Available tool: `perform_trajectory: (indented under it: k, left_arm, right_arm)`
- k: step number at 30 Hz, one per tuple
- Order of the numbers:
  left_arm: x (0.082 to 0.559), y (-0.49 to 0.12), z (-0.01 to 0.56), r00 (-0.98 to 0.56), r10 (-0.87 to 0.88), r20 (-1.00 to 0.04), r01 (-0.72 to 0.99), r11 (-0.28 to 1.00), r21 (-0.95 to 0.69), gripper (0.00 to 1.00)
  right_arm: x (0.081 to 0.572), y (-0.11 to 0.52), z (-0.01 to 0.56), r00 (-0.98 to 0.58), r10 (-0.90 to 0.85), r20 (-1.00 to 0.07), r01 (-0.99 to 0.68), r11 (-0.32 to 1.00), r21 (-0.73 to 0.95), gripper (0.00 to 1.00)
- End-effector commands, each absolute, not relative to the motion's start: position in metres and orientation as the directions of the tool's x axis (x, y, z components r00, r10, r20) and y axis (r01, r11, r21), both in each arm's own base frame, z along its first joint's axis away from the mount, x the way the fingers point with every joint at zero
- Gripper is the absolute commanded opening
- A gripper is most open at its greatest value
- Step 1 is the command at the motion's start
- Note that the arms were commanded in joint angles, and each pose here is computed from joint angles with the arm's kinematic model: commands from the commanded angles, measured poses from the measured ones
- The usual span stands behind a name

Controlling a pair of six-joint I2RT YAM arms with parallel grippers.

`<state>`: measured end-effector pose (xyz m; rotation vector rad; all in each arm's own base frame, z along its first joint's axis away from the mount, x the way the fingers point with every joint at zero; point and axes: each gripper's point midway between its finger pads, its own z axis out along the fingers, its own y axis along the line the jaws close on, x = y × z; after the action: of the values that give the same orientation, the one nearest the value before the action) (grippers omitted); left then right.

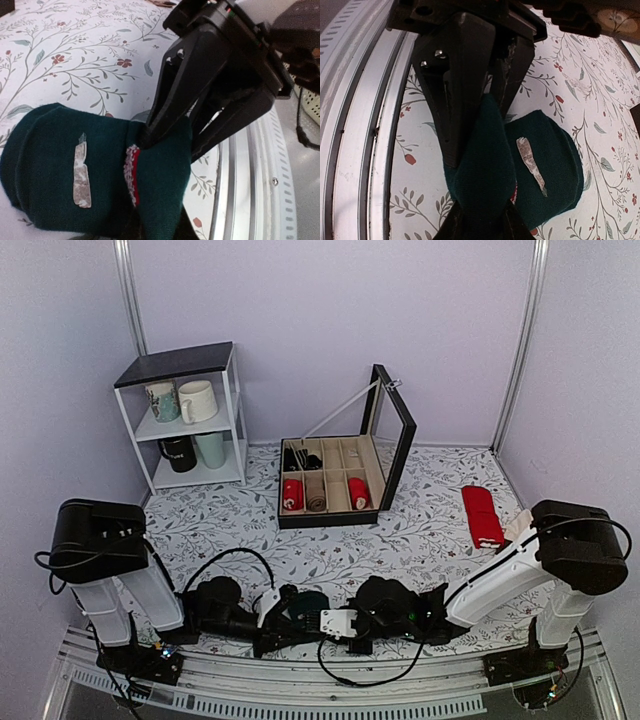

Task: Roll the socks
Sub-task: Roll the sock at the center of the board.

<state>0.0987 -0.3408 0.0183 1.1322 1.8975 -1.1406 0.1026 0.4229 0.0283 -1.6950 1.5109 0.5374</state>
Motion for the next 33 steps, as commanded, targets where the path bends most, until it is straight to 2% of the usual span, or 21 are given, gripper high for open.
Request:
perform_trajectory:
  k: [1, 3, 5, 7, 8, 14, 17, 22, 28, 33]
  left_arm:
    - [0.094, -0.32, -0.01, -0.441, 0.448, -0.778, 0.895, 0.29, -0.34, 0.03]
    - [0.098, -0.321, -0.001, -0.402, 0.439, -0.804, 0.91, 0.288, -0.298, 0.05]
    - [0.103, -0.321, 0.011, -0.363, 0.425, -0.829, 0.922, 0.295, -0.252, 0.21]
    - [0.104, -0.322, 0.027, -0.301, 0.404, -0.864, 0.937, 0.292, -0.19, 0.45]
    - [0.106, -0.323, 0.037, -0.265, 0.392, -0.881, 0.943, 0.294, -0.153, 0.5]
    - [0.105, -0.316, 0.061, -0.139, 0.411, -0.901, 0.952, 0.306, -0.007, 0.54]
    - [0.098, -0.312, 0.067, -0.11, 0.381, -0.918, 0.954, 0.301, 0.011, 0.62]
    - [0.09, -0.313, 0.058, -0.083, 0.415, -0.906, 0.953, 0.299, 0.049, 0.6]
    - [0.092, -0.319, 0.053, -0.039, 0.453, -0.891, 0.943, 0.311, 0.116, 0.61]
    - [0.096, -0.319, 0.051, -0.014, 0.464, -0.886, 0.929, 0.334, 0.161, 0.61]
  right_arm:
    - [0.093, 0.391, -0.024, 0.09, -0.777, -0.623, -0.985, 0.023, -0.171, 0.17]
    - [0.09, 0.389, -0.027, 0.067, -0.791, -0.608, -0.99, 0.025, -0.141, 0.15]
    - [0.085, 0.387, -0.029, 0.042, -0.806, -0.591, -0.994, 0.026, -0.105, 0.15]
    - [0.081, 0.386, -0.03, 0.025, -0.821, -0.571, -0.997, 0.02, -0.072, 0.14]
    - [0.079, 0.386, -0.03, 0.018, -0.83, -0.558, -0.998, 0.014, -0.054, 0.14]
    - [0.069, 0.383, -0.024, -0.081, -0.864, -0.496, -0.991, 0.018, 0.132, 0.14]
    - [0.069, 0.381, -0.019, -0.145, -0.874, -0.463, -0.972, 0.039, 0.232, 0.15]
    - [0.074, 0.382, -0.022, -0.234, -0.89, -0.391, -0.925, 0.081, 0.37, 0.15]
    - [0.081, 0.373, -0.042, -0.296, -0.92, -0.256, -0.881, 0.16, 0.445, 0.15]
    - [0.082, 0.368, -0.045, -0.34, -0.918, -0.204, -0.852, 0.209, 0.48, 0.15]
